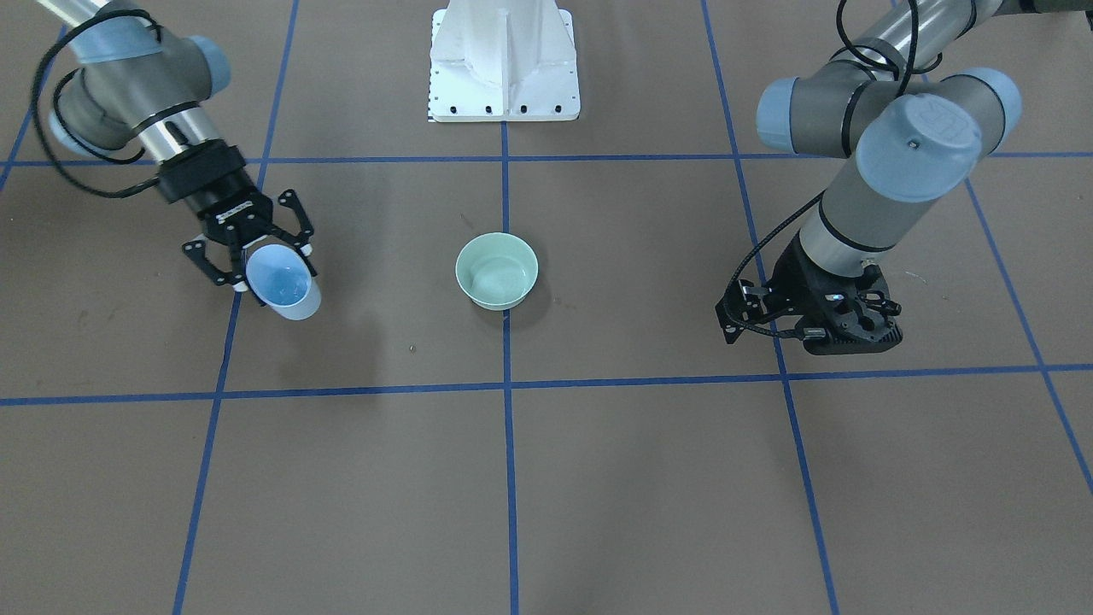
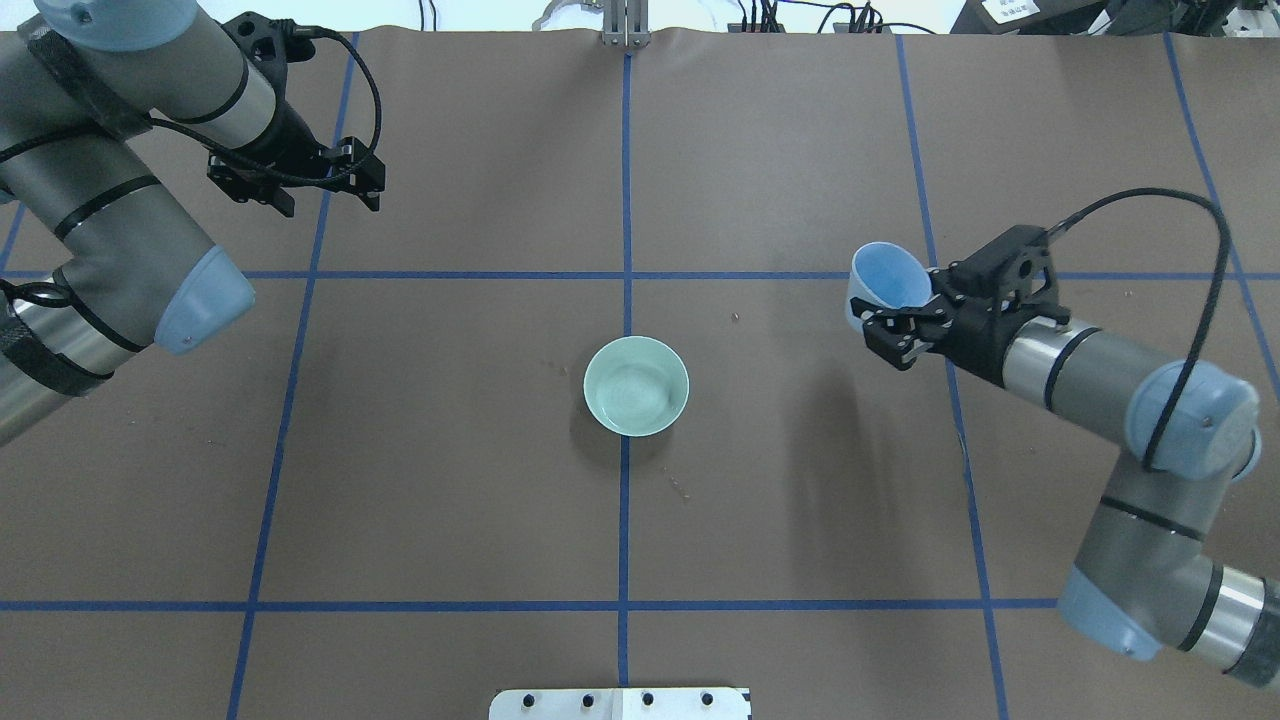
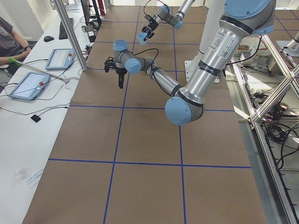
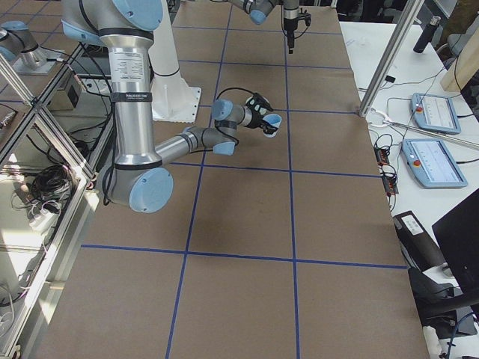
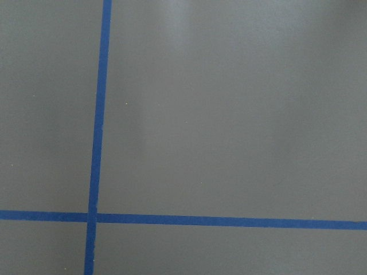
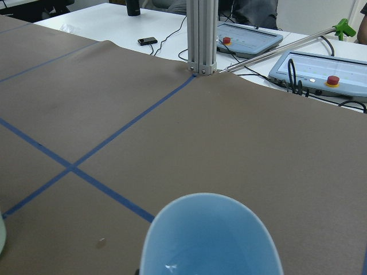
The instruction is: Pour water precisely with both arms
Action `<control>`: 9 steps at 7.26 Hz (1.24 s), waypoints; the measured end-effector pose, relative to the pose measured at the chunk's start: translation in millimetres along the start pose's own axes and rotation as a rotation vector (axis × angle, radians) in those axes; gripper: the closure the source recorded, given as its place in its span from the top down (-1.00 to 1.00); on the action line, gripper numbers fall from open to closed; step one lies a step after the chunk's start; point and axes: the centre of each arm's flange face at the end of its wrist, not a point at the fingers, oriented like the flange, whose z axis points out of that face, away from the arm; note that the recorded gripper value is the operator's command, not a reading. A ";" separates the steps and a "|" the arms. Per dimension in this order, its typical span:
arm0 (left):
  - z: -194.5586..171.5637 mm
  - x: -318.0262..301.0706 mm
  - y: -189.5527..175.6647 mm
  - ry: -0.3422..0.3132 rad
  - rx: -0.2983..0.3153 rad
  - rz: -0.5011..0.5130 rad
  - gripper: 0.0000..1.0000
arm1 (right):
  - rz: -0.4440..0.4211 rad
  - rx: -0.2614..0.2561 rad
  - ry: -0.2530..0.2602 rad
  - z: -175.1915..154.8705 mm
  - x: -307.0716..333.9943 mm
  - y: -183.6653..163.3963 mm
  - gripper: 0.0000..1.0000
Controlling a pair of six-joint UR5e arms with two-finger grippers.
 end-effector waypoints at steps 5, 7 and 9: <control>5.3 -39.4 -11.2 -0.036 -0.002 0.021 1.00 | -0.179 -0.154 0.165 22.1 -169.2 -19.1 -0.72; 5.1 -40.0 -11.1 -0.037 -0.001 0.021 1.00 | -0.261 -0.249 0.227 14.1 -179.1 -32.8 -0.72; 4.9 -40.2 -10.8 -0.036 -0.001 0.022 1.00 | -0.354 -0.331 0.261 17.2 -193.4 -43.4 -0.74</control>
